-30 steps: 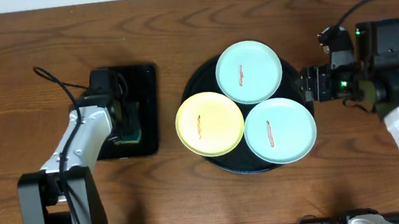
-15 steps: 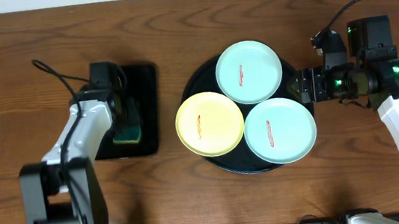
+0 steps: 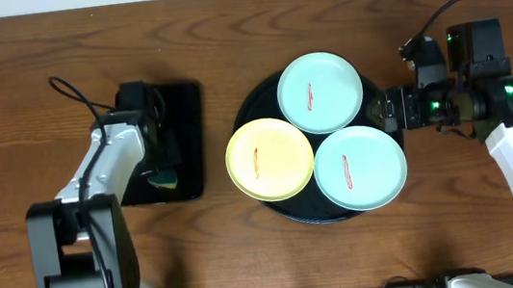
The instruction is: Clean dirty plates on tray and stack at the side
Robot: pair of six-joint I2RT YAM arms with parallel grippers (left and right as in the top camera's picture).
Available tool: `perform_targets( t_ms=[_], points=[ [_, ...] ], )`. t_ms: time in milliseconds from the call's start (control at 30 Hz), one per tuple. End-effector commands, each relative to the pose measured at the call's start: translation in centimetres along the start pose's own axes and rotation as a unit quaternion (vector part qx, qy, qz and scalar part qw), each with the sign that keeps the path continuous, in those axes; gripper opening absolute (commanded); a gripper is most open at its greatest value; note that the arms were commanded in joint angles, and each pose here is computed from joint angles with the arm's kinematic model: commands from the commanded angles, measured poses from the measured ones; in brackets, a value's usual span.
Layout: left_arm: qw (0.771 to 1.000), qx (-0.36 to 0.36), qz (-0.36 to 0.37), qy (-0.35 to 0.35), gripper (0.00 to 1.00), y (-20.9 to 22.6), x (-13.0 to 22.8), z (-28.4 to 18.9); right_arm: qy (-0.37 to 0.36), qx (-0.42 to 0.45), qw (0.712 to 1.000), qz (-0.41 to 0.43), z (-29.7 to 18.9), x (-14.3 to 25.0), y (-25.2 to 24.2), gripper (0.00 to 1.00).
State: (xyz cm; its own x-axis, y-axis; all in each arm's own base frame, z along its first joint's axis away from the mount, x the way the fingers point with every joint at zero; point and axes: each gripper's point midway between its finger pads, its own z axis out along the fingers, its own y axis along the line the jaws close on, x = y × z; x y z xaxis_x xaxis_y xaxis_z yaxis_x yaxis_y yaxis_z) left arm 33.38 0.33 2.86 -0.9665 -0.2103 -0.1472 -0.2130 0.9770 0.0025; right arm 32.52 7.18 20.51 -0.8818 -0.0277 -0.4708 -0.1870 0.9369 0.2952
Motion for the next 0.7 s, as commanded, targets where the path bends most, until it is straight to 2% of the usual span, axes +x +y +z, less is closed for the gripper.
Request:
perform_targets(
  t_ms=[0,133,433,667],
  points=[
    [0.998,0.014,-0.002,-0.067,0.07,-0.4,-3.0,-5.0,-0.014,0.039,0.999,0.019,0.5,-1.1,-1.3,0.74],
    [0.996,0.018,0.001,-0.084,0.07,-0.6,-3.1,-7.8,0.001,-0.020,1.000,0.000,2.3,-1.4,0.3,0.64],
    [0.992,0.037,0.044,-0.113,0.07,-3.4,-1.9,-11.4,0.131,-0.103,0.986,-0.030,8.1,3.2,6.1,0.61],
    [0.991,0.047,0.050,-0.117,0.08,-3.8,-0.9,-12.8,0.193,-0.089,0.975,-0.068,13.7,6.2,9.1,0.55]
  ],
)
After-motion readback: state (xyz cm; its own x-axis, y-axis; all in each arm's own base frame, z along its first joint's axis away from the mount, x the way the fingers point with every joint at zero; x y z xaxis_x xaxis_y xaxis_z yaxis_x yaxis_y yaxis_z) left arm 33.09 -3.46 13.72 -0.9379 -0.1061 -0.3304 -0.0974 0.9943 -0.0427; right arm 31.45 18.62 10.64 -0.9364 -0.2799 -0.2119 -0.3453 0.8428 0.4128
